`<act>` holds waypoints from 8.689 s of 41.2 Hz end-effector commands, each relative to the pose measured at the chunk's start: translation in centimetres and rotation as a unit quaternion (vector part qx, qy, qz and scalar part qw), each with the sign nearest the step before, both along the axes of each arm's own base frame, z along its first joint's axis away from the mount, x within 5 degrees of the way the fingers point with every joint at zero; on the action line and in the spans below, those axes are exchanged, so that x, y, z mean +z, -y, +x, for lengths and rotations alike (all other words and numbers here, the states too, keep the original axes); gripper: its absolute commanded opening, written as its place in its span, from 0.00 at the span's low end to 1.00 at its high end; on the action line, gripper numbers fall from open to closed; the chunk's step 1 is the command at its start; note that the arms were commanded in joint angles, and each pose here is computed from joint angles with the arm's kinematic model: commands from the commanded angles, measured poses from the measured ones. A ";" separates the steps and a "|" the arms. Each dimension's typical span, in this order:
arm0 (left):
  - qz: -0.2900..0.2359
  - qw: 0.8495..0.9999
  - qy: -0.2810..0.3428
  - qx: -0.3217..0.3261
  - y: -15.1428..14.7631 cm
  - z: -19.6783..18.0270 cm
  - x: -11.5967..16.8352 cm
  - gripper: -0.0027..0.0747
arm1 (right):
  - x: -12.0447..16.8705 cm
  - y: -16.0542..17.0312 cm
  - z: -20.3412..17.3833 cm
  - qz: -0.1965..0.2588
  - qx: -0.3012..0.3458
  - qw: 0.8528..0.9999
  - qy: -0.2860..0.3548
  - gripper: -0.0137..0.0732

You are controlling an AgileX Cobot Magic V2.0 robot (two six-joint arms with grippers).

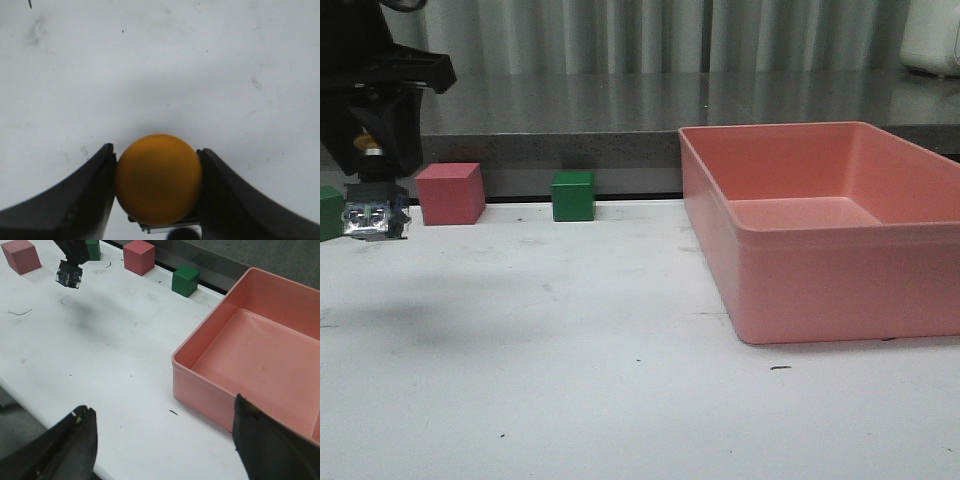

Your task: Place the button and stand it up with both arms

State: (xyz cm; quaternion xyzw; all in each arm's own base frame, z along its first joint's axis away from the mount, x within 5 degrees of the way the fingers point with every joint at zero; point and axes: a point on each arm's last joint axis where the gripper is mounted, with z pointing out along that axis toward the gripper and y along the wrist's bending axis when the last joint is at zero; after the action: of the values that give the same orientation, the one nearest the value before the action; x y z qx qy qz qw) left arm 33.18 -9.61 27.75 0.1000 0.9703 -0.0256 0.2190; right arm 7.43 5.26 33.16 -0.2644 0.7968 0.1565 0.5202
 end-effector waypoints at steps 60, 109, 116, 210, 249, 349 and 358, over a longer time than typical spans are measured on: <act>-0.128 0.880 0.448 -0.094 -1.5 -4.9 -9.6 0.41 | 1.5 -0.1 0.1 0.025 0.001 0.999 0.042 0.82; -0.102 0.920 0.367 -0.089 -1.7 -4.9 -12.3 0.66 | 1.5 -0.1 0.1 0.025 0.001 0.999 0.042 0.82; -0.107 0.919 0.368 -0.087 -1.6 -5.0 -11.9 0.72 | 1.5 -0.1 0.1 0.025 0.001 0.999 0.042 0.82; -0.161 0.919 0.350 -0.079 -4.9 -21.5 7.9 0.03 | 1.4 0.0 0.1 0.023 0.001 0.999 0.039 0.08; -0.109 0.846 0.518 0.055 -8.5 -28.1 2.2 0.01 | 1.4 0.0 0.1 0.023 0.001 0.999 0.039 0.08; -0.116 0.819 0.551 0.111 -9.5 -27.7 -7.3 0.01 | -7.1 3.9 -1.6 0.090 -0.187 0.956 0.209 0.08; -0.116 0.819 0.551 0.111 -9.5 -27.7 -7.3 0.01 | -10.7 4.8 -2.0 0.075 -0.251 0.941 0.213 0.08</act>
State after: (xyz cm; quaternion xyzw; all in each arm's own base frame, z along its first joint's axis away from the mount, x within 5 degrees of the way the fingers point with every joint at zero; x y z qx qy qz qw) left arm 5.65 -0.05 20.07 -0.0398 0.7159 -0.0453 0.6956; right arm 5.54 0.65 21.41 -0.0534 0.7352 0.0347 0.6748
